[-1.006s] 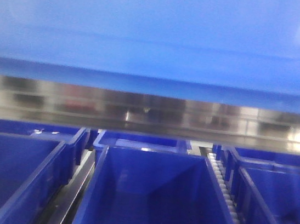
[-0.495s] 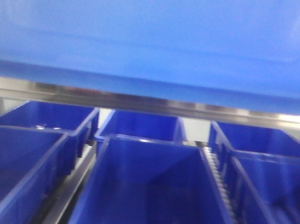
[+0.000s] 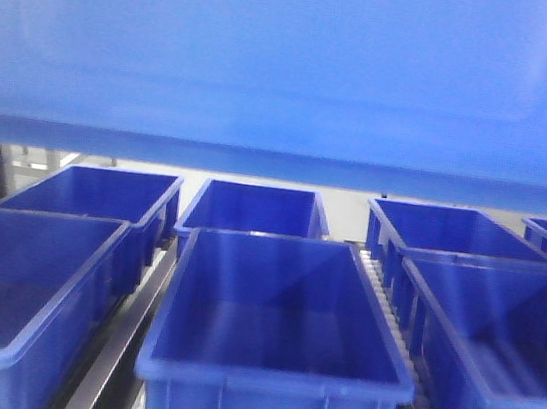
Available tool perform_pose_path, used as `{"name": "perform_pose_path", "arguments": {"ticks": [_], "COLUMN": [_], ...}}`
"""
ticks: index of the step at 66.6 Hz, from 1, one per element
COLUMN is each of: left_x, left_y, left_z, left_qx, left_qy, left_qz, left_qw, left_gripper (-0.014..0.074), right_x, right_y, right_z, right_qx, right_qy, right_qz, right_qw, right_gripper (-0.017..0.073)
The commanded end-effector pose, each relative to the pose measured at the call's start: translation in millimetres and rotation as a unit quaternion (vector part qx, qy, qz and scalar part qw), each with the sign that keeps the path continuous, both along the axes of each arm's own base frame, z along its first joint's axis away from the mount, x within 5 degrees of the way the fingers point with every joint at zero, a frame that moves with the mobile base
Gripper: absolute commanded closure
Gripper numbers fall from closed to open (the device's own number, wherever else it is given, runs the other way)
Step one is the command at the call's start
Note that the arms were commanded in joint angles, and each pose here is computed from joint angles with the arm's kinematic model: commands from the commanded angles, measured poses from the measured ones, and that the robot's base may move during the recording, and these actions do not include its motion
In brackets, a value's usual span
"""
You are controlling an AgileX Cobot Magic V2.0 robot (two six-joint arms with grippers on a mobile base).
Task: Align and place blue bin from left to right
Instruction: 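Lift the held bin up clear of the shelf with both grippers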
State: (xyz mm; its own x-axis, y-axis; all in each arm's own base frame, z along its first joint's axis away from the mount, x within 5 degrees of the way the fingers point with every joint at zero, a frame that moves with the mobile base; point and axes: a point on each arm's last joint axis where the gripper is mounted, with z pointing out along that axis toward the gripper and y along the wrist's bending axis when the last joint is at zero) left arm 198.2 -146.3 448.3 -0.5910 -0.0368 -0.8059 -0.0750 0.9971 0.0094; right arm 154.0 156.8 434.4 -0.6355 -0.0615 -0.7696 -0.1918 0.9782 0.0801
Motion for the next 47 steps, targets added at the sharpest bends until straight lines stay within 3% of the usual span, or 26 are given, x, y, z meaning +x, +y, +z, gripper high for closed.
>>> {"name": "perform_pose_path", "arguments": {"ticks": [1, 47], "left_x": [-1.3, -1.3], "left_y": [-6.8, -6.8], "left_z": [8.7, 8.7], "left_qx": [-0.022, -0.022], "left_qy": [-0.037, -0.037], "left_qz": [-0.035, -0.035], "left_qw": [0.998, 0.998], "left_gripper": [0.0704, 0.0704], "right_x": [-1.1, -1.1], "right_y": [4.9, 4.9], "right_z": [9.7, 9.7], "right_qx": [0.034, 0.034], "right_qy": [-0.035, -0.035], "right_qz": [0.029, 0.029], "right_qw": [0.998, 0.998], "right_gripper": [0.0637, 0.0637]}}
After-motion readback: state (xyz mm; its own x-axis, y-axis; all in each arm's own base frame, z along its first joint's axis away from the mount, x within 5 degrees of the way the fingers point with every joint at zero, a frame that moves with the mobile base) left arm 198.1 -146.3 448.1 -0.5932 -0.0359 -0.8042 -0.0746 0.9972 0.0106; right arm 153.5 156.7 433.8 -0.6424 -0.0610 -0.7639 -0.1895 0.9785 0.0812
